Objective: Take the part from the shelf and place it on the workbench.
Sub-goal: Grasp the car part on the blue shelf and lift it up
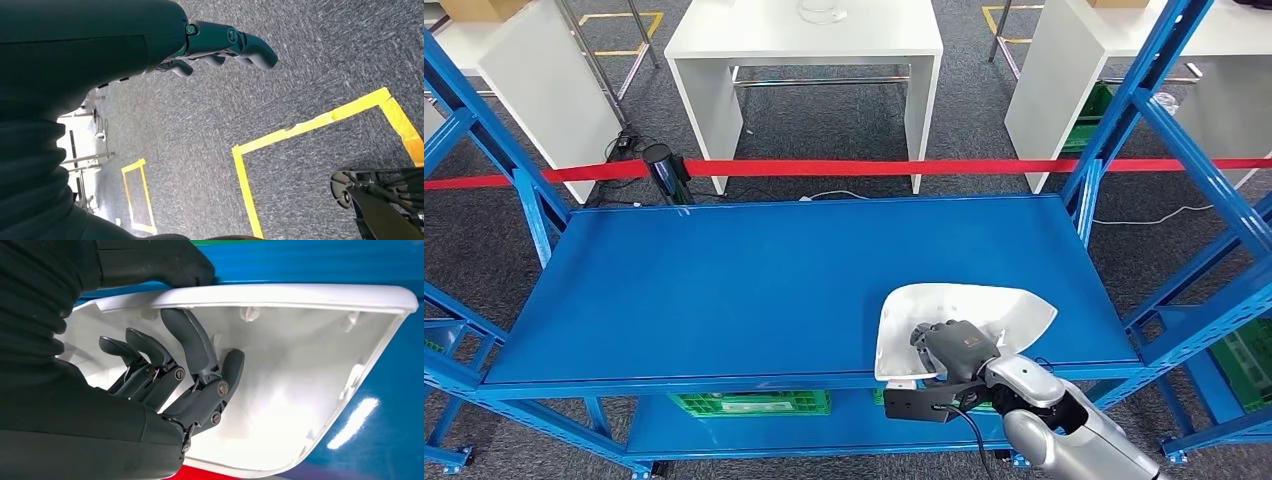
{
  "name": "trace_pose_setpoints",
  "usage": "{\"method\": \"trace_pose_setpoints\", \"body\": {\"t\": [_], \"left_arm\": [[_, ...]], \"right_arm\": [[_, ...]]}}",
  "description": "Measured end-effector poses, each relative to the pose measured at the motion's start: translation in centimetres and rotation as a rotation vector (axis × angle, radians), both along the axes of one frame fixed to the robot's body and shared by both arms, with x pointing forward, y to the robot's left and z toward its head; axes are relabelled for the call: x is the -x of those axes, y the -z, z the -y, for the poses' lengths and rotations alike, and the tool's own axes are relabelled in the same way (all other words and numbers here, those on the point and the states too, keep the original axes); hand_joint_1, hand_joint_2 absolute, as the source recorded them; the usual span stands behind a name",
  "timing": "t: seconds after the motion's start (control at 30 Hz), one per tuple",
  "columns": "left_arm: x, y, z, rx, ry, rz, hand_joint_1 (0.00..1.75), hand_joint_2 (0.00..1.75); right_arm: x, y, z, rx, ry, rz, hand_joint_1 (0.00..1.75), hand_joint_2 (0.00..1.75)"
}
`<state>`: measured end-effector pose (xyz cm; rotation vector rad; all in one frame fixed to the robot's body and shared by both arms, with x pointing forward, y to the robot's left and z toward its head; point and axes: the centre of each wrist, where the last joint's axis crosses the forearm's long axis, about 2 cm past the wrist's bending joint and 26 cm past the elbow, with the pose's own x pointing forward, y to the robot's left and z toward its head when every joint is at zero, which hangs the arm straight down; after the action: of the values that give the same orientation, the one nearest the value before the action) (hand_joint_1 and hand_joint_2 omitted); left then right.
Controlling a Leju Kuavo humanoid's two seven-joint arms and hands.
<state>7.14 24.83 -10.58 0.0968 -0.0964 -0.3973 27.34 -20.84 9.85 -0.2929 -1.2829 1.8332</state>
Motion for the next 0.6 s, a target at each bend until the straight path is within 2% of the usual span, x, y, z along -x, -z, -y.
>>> {"method": "trace_pose_setpoints", "body": {"t": [0.1, 0.17, 0.3, 0.43, 0.53, 0.57, 0.6], "left_arm": [[0.0, 0.0, 0.0, 0.002, -0.005, 0.001, 0.0, 1.75], [0.1, 0.0, 0.0, 0.004, -0.008, 0.003, 0.0, 1.75], [0.1, 0.0, 0.0, 0.008, -0.005, 0.01, 0.0, 1.75], [0.1, 0.0, 0.0, 0.01, -0.004, 0.011, 0.0, 1.75], [0.1, 0.0, 0.0, 0.014, -0.005, 0.016, 0.0, 1.75], [0.1, 0.0, 0.0, 0.021, -0.014, 0.019, 0.0, 1.31], [0.1, 0.0, 0.0, 0.027, -0.024, 0.021, 0.0, 0.87]], "right_arm": [[0.6, 0.1, -0.6, -0.067, 0.048, 0.06, 1.75, 1.75], [0.8, -0.3, -0.9, -0.14, 0.098, 0.149, 1.75, 1.75], [-0.9, -3.1, -1.3, -0.299, 0.154, 0.374, 1.75, 1.75], [-1.4, -3.8, -1.4, -0.319, 0.157, 0.401, 1.75, 1.75], [-2.8, -5.7, -2.1, -0.342, 0.164, 0.424, 0.44, 0.44], [-3.6, -6.8, -2.5, -0.36, 0.166, 0.44, 0.0, 0.0], [-4.1, -7.7, -2.9, -0.376, 0.168, 0.453, 0.0, 0.0]]}}
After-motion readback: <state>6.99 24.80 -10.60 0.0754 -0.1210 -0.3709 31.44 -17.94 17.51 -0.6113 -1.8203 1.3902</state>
